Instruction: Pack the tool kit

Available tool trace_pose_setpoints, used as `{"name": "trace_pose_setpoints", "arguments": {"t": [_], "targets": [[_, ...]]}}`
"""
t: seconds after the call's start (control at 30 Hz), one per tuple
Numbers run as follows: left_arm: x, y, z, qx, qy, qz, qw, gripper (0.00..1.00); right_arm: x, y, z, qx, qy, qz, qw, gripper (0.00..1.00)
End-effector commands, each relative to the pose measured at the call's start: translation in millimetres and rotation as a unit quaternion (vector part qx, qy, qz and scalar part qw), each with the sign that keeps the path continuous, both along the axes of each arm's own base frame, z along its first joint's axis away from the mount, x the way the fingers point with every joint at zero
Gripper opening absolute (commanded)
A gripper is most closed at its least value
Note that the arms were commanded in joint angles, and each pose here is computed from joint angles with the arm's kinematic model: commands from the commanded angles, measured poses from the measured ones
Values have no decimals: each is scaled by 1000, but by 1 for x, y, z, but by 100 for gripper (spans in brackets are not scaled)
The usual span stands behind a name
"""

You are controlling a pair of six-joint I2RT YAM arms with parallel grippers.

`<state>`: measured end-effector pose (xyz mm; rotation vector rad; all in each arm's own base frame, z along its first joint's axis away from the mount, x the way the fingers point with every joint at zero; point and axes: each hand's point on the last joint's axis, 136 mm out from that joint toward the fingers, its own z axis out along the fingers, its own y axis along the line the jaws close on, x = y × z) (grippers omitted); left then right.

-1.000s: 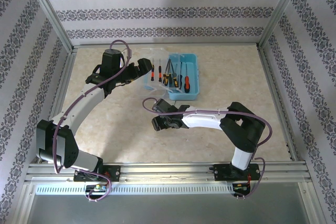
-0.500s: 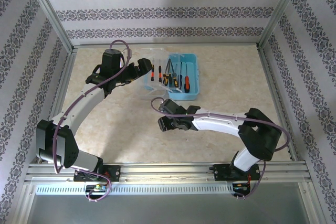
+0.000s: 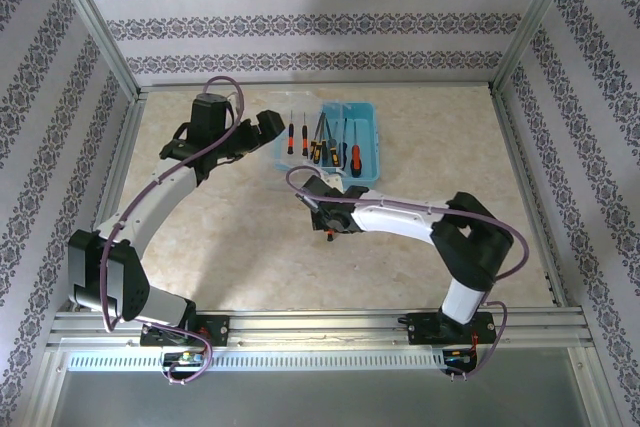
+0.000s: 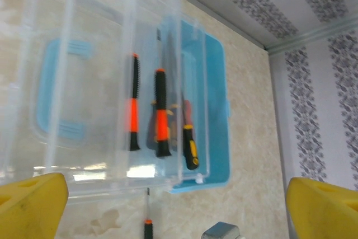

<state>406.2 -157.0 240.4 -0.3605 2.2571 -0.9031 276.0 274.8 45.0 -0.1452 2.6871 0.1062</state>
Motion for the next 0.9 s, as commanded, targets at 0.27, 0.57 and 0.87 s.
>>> {"name": "trace_pose_setpoints", "arguments": {"t": [0.27, 0.57, 0.87], "targets": [[6, 36, 17, 1, -12, 59, 998, 100, 8, -6, -32, -26, 23, -44, 998, 40], [7, 34, 17, -4, -17, 53, 998, 100, 5, -18, -33, -35, 17, -52, 998, 23], [8, 35, 19, -6, -21, 51, 998, 100, -5, -29, -24, -22, 14, -52, 998, 14]]}}
